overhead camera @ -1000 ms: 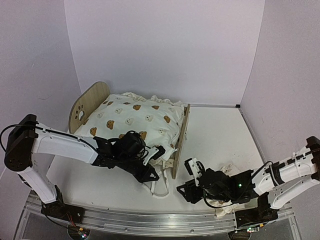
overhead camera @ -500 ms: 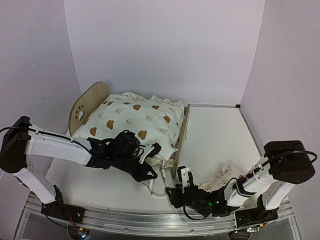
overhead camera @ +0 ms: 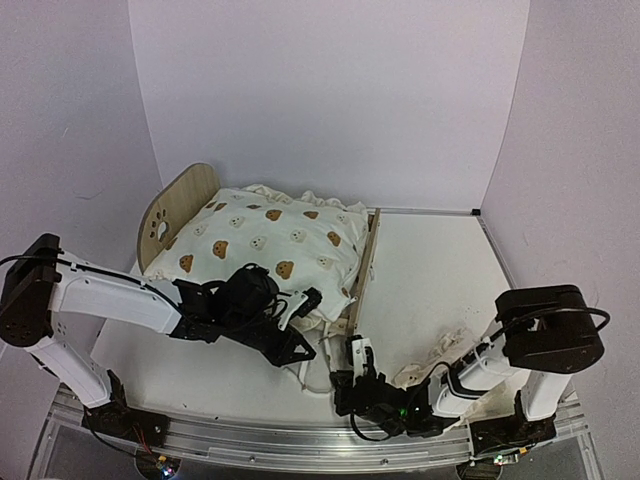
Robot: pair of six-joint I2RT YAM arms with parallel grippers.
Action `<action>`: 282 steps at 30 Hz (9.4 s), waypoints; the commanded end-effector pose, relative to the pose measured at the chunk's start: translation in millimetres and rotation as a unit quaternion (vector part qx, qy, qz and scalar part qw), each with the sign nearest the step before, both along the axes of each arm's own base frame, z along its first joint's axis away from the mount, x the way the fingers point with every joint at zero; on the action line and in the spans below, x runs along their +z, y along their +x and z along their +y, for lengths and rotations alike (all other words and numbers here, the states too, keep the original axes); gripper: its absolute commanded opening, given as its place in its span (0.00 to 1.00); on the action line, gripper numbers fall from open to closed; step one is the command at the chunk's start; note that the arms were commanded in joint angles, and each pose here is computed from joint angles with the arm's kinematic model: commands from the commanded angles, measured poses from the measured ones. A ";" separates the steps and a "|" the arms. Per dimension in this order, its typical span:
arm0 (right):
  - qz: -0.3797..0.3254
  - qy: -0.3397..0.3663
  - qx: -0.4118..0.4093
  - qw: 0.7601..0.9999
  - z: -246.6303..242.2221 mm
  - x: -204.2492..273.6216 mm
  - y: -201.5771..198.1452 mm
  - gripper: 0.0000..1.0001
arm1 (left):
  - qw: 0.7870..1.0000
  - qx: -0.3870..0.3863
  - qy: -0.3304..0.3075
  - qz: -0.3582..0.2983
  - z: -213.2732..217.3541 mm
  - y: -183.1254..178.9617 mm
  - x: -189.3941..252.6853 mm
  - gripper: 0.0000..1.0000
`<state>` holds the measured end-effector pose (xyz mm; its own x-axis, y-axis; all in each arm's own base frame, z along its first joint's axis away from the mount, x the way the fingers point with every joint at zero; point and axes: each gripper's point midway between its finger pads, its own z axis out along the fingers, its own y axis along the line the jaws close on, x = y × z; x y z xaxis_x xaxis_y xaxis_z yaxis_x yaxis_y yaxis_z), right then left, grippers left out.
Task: Set up the pet bed
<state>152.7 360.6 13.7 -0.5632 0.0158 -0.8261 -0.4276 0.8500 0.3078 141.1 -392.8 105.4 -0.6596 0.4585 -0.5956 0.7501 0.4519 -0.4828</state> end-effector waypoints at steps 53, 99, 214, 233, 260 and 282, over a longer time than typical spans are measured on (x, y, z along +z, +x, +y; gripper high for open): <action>-0.060 -0.065 0.164 0.982 -7.7 110.2 -25.6 0.00 | 0.950 0.274 -0.148 -0.038 -40.3 70.2 31.6 0.25; -0.124 -0.058 0.287 0.948 55.6 106.3 57.8 0.00 | 0.967 0.165 -0.187 -0.042 -37.3 32.7 54.2 0.00; -0.139 -0.089 0.162 0.973 14.9 106.8 115.1 0.00 | 0.834 0.400 -0.294 0.242 5.2 77.5 33.8 0.30; -0.158 -0.077 0.229 0.957 35.1 111.1 103.0 0.00 | 0.924 0.215 -0.117 -0.295 17.0 84.4 51.5 0.13; -0.160 -0.092 0.267 0.946 47.1 111.2 98.5 0.00 | 0.838 0.065 0.011 -0.542 24.4 105.7 50.0 0.04; -0.155 -0.078 0.296 0.940 53.8 108.4 91.2 0.00 | 0.828 0.020 0.027 -0.560 -13.1 103.6 21.7 0.08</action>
